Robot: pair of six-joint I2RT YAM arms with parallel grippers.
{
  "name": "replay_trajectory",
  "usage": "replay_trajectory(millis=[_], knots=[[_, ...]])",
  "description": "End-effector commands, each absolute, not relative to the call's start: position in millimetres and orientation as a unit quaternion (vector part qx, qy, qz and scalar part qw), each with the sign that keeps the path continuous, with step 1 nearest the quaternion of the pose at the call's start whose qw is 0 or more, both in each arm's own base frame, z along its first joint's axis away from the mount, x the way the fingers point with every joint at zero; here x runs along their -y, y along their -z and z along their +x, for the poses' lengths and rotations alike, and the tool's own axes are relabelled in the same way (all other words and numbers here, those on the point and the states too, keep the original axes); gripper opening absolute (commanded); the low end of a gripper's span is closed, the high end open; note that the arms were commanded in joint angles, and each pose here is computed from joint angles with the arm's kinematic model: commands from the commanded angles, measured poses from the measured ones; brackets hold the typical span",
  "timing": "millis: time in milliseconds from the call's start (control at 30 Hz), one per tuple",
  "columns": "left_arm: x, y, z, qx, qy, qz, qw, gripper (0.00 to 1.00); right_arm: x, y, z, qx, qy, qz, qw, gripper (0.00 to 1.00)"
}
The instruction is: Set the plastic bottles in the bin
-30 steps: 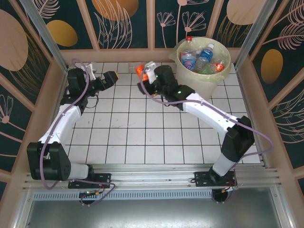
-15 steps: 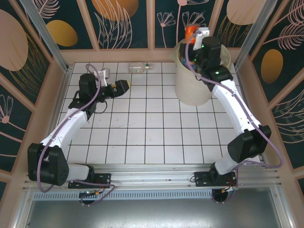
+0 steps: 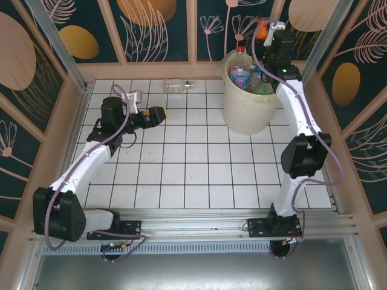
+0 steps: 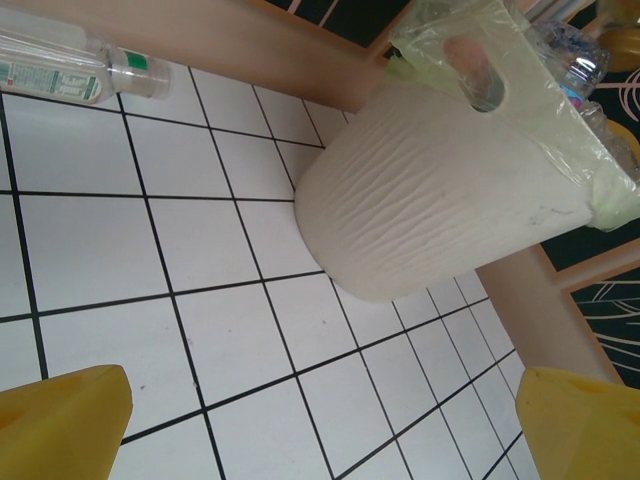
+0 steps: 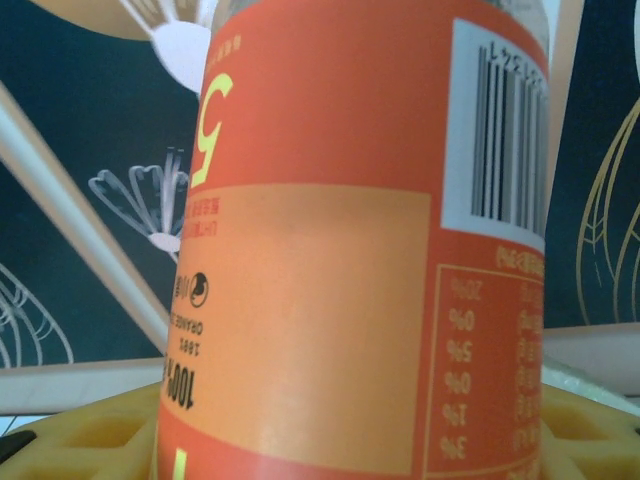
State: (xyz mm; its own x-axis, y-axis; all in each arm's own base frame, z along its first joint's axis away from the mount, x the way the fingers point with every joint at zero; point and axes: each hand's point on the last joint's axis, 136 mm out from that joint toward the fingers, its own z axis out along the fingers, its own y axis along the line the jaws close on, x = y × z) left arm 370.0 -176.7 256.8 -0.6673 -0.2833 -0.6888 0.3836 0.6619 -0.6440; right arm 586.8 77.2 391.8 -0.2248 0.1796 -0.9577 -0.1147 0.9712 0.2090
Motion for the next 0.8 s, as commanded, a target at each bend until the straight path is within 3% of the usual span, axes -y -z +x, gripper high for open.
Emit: replay_trajectory(millis=[0, 400, 600, 767], knots=[[177.4, -257.9, 365.1, -0.817, 0.402, 0.042, 0.411, 0.99, -68.0, -393.6, 599.0, -0.771, -0.126, 0.033, 0.623, 0.56], [178.7, -249.0, 367.0, -0.822, 0.400, 0.034, 0.403, 0.99, -71.8, -355.7, 628.3, -0.800, -0.126, 0.026, 0.586, 0.64], [178.7, -248.3, 367.4, -0.823, 0.400, 0.033, 0.402, 0.99, -72.8, -356.3, 624.4, -0.802, -0.130, 0.025, 0.583, 0.76], [178.7, -246.0, 368.9, -0.824, 0.398, 0.030, 0.401, 0.99, -68.5, -371.3, 620.5, -0.795, -0.123, 0.027, 0.593, 0.79]])
